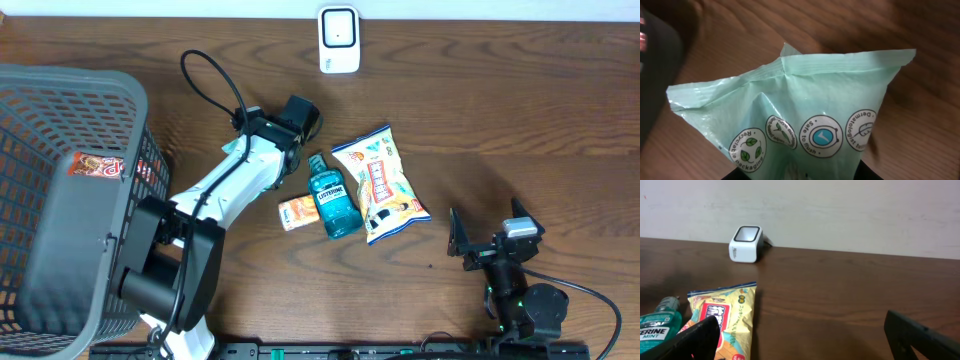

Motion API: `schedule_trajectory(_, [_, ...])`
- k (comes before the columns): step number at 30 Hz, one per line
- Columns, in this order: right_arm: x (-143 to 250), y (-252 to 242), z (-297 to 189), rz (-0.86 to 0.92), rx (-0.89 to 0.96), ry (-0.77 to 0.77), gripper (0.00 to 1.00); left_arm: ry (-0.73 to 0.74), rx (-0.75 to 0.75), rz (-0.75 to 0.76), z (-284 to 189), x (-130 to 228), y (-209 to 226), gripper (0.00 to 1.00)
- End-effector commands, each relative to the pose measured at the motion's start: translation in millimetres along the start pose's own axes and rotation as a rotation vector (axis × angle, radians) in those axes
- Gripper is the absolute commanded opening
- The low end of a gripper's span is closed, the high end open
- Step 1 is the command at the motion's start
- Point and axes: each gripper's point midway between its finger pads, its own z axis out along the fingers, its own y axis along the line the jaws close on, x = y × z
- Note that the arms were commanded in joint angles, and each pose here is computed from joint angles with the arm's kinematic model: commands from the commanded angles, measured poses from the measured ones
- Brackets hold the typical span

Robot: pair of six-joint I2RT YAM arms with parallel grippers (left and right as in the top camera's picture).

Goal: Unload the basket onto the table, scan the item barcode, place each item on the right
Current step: 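Carry the mint-green pouch out and place it left of the bottle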

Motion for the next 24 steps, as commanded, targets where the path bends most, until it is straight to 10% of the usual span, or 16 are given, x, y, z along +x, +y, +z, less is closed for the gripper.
schedule_trajectory(1, [1,1,0,-0.002,-0.003,-0.001,0.99,0.051,0.034,0.012,8,8,-10,0.34])
schedule_trajectory(11, [1,1,0,-0.002,-0.003,-0.001,0.99,0.143,0.142,0.22,7,43,-43,0.38])
schedule_trajectory(12, [1,1,0,-0.002,-0.003,-0.001,0.99,0.144,0.147,0.236,4,48,-47,0.52])
schedule_trajectory(13, [1,1,0,-0.002,-0.003,-0.001,0.99,0.136,0.158,0.267,-1,51,-52,0.91])
schedule_trajectory(14, [1,1,0,-0.002,-0.003,-0.001,0.99,0.13,0.165,0.284,-4,52,-53,0.98])
schedule_trajectory(24, [1,1,0,-0.002,-0.003,-0.001,0.99,-0.084,0.376,0.191,-129,-12,-34,0.98])
